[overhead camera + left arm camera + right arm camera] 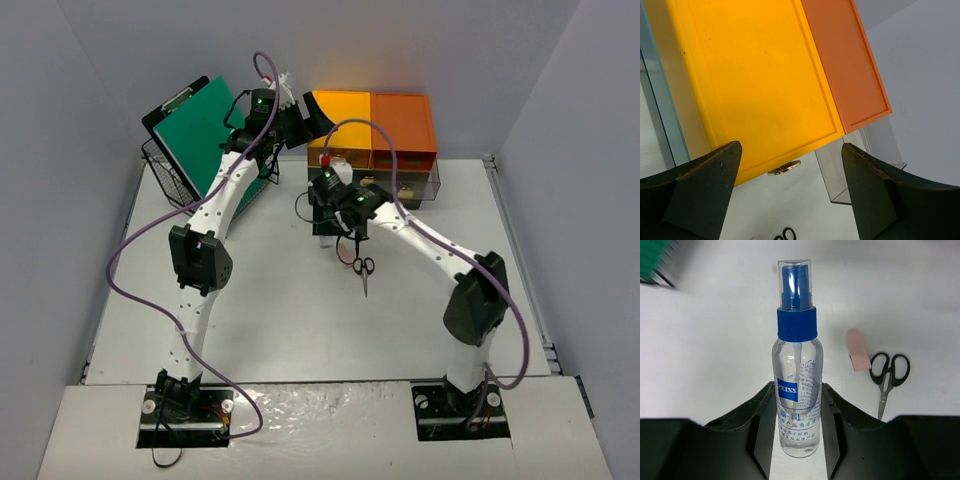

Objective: Organize the desk

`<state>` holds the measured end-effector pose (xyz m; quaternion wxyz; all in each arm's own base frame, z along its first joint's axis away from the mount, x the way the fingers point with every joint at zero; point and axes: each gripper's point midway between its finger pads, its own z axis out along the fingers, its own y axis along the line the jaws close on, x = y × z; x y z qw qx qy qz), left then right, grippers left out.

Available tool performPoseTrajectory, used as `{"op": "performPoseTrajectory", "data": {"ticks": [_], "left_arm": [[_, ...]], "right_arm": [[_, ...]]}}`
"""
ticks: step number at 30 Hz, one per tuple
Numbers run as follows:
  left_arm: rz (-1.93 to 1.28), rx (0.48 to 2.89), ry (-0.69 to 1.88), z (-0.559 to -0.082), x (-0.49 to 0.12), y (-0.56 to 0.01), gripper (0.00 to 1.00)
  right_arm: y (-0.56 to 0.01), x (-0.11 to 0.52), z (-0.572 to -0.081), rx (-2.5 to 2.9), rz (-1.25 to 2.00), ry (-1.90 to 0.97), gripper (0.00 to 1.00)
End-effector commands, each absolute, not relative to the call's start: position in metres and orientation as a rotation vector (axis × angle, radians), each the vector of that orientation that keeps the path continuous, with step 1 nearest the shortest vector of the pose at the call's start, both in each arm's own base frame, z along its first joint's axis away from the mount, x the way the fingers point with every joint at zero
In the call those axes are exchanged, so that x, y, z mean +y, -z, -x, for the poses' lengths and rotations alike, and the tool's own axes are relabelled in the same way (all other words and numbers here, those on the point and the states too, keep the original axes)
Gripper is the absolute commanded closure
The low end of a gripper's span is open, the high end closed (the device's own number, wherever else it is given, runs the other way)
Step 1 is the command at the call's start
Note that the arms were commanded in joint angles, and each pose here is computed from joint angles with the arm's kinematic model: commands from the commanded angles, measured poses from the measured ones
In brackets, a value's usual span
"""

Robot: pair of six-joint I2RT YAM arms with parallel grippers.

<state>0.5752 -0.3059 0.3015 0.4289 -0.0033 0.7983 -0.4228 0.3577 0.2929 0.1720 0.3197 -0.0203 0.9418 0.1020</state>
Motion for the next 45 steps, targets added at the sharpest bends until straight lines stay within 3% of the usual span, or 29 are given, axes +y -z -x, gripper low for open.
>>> {"op": "performPoseTrajectory", "data": {"ticks": [1,7,12,19,24,45], "left_arm": [[0.053,1.999,0.981,-0.572,-0.275,-0.319,0.20],[0.061,2.008,0.991,-0.573,-0.276,-0.314,0.20],[0.059,2.011,0.996,-0.572,-0.278,-0.312,0.20],[0.056,2.017,0.999,-0.570,-0.279,-0.310,0.20],[0.050,2.014,1.000,-0.569,-0.279,-0.311,0.20],[0.037,2.022,0.980,-0.567,-0.275,-0.312,0.20]], "right_arm": [[-0.269,0.251,-0.383,2.250,-0.187,-0.318,1.00],[-0.309,0.191,-0.430,2.054,-0.596,-0.411,1.00],[-0.340,0.185,-0.464,1.854,-0.819,-0.667,1.00],[-0.374,0.162,-0.491,1.585,-1.061,-0.808,1.00],[-0.367,0.144,-0.498,1.487,-1.195,-0.810,1.00],[-0.300,0.120,-0.500,1.566,-1.255,-0.652,1.00]]}}
